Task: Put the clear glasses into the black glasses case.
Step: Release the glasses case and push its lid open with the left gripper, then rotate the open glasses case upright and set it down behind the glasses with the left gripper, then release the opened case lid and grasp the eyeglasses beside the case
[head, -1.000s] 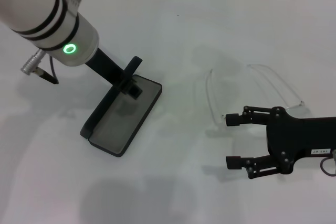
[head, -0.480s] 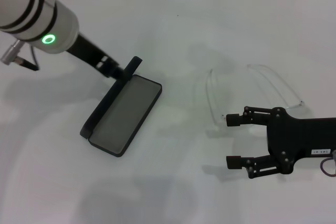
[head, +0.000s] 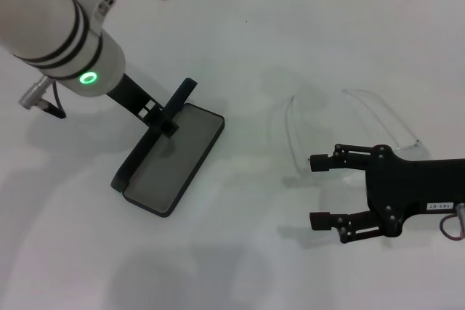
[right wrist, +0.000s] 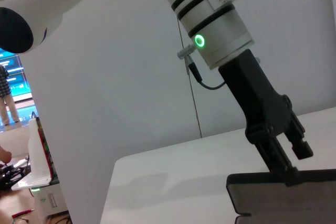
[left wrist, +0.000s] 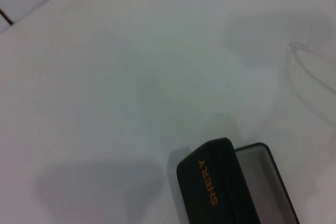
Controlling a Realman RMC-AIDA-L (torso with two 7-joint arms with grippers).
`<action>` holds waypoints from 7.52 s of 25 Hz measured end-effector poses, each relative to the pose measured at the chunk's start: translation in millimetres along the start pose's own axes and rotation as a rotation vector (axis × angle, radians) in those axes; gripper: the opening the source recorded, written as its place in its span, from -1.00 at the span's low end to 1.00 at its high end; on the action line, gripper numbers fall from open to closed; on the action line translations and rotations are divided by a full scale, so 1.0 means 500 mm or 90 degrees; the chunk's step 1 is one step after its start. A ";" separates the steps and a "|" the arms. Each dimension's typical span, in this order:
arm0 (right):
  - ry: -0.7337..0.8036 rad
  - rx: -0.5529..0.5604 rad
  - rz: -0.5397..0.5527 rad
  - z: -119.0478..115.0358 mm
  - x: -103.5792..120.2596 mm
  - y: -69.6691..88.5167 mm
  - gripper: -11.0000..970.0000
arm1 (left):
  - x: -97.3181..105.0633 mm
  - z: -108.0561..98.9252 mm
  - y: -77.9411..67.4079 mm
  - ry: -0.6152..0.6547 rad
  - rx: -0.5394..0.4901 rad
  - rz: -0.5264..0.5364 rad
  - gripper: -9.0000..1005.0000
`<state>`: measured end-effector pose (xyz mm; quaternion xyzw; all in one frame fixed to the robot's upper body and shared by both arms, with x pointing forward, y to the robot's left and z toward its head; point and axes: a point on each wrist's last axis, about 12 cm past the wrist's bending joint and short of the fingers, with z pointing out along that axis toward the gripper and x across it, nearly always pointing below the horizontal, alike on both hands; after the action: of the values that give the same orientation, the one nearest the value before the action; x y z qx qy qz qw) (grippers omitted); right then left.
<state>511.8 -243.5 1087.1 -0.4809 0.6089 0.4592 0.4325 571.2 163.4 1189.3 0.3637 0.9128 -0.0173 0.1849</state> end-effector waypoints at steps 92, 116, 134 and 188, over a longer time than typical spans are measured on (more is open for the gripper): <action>-0.032 0.021 -0.004 -0.005 0.004 -0.001 0.74 | -0.063 0.052 -0.051 -0.168 -0.005 0.516 -0.60; -0.040 0.037 -0.021 -0.005 -0.001 -0.008 0.73 | -0.057 0.067 -0.053 -0.141 -0.021 0.504 -0.38; -0.051 0.038 -0.015 -0.013 0.001 -0.003 0.71 | 0.046 -0.114 0.014 -0.663 0.203 0.239 -0.02; 0.760 0.005 -0.262 0.161 -0.346 -0.069 0.25 | 0.405 0.029 0.019 -0.829 0.383 0.057 0.75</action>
<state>580.7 -136.3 1233.3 -0.7597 0.6424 0.0169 0.0995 447.0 301.3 1106.0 0.3517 0.5573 -0.4737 0.5842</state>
